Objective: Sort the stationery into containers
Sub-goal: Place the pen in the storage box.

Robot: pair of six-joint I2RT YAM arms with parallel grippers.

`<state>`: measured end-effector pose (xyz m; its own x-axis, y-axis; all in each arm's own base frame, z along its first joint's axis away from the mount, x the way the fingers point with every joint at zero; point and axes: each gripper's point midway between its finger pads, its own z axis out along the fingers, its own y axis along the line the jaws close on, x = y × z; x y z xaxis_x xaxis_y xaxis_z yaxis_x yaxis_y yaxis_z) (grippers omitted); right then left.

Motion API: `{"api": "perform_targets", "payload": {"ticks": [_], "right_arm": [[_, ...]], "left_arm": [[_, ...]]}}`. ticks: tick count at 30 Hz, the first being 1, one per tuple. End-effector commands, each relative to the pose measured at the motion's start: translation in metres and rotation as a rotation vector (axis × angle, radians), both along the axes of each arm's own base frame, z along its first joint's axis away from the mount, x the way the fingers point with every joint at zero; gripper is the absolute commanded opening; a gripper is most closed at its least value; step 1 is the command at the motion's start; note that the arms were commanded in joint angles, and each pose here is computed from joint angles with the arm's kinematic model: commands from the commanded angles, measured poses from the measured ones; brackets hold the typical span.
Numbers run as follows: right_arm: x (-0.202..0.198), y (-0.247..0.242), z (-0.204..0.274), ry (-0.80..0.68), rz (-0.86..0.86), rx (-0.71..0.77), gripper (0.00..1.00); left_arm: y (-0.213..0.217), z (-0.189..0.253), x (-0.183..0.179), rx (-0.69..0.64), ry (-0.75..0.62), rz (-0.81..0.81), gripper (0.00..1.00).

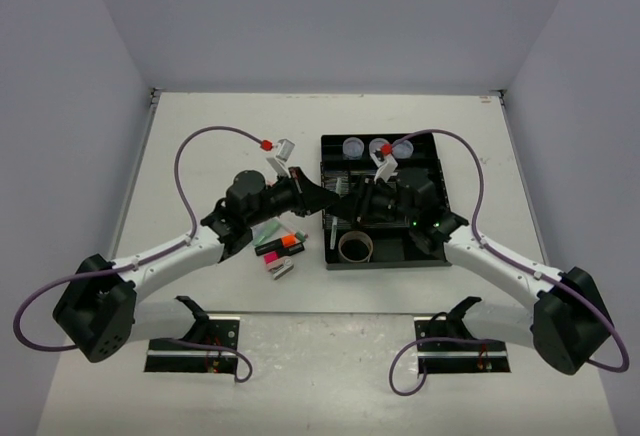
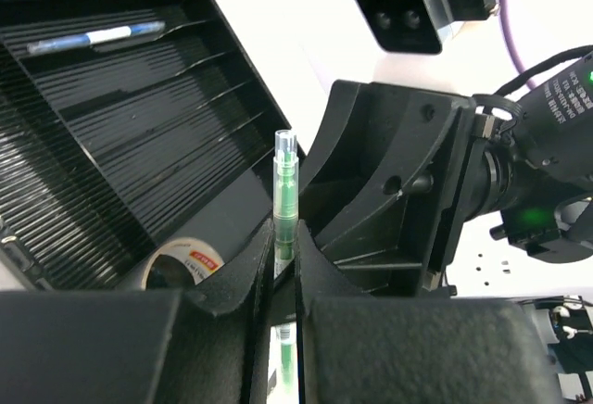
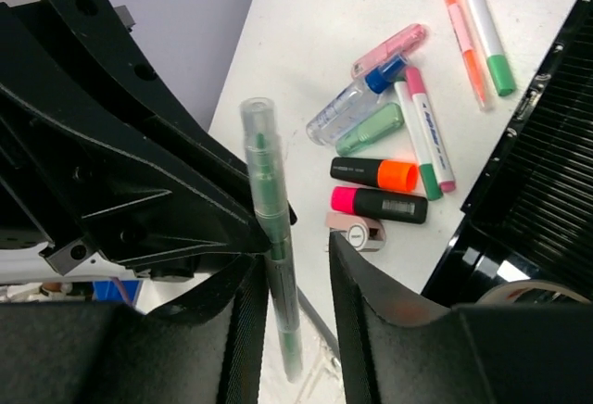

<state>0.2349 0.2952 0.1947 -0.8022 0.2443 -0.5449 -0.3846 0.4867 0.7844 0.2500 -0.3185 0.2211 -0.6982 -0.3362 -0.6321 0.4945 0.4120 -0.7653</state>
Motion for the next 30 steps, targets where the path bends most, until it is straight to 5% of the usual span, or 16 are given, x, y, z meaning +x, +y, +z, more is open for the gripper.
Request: {"api": "perform_targets", "payload": {"ticks": [1, 3, 4, 5, 6, 8, 11, 14, 20, 30], "right_arm": [[0.007, 0.011, 0.019, -0.018, -0.001, 0.072, 0.09], [0.009, 0.011, 0.018, -0.003, -0.019, 0.085, 0.0], [0.01, 0.011, 0.018, 0.006, -0.032, 0.094, 0.0], [0.012, 0.01, 0.016, 0.016, -0.046, 0.097, 0.0], [0.014, 0.009, 0.015, 0.035, -0.068, 0.099, 0.0], [0.03, -0.001, 0.009, 0.063, -0.166, 0.095, 0.0], [0.056, -0.029, -0.01, 0.21, -0.388, 0.123, 0.0], [0.085, -0.074, -0.027, 0.334, -0.677, 0.164, 0.0], [0.129, -0.155, -0.048, 0.578, -1.224, 0.144, 0.0], [0.186, -0.171, -0.086, 0.775, -1.428, 0.176, 0.0]], "left_arm": [[-0.005, 0.031, -0.011, -0.082, -0.064, -0.059, 0.01], [-0.003, 0.028, -0.005, -0.038, -0.062, -0.033, 0.28], [0.0, 0.023, -0.001, 0.002, -0.057, -0.01, 0.47], [0.001, 0.031, 0.005, 0.021, -0.069, 0.015, 0.85], [0.009, 0.019, 0.013, 0.102, -0.042, 0.07, 0.98], [0.026, 0.029, 0.028, 0.194, -0.035, 0.184, 1.0], [0.098, 0.025, 0.052, 0.379, 0.046, 0.573, 1.0], [0.151, 0.045, 0.033, 0.382, 0.041, 0.75, 1.0], [0.18, 0.061, 0.008, 0.374, 0.009, 0.779, 1.0], [0.206, 0.054, -0.02, 0.413, 0.038, 0.791, 1.0]]}}
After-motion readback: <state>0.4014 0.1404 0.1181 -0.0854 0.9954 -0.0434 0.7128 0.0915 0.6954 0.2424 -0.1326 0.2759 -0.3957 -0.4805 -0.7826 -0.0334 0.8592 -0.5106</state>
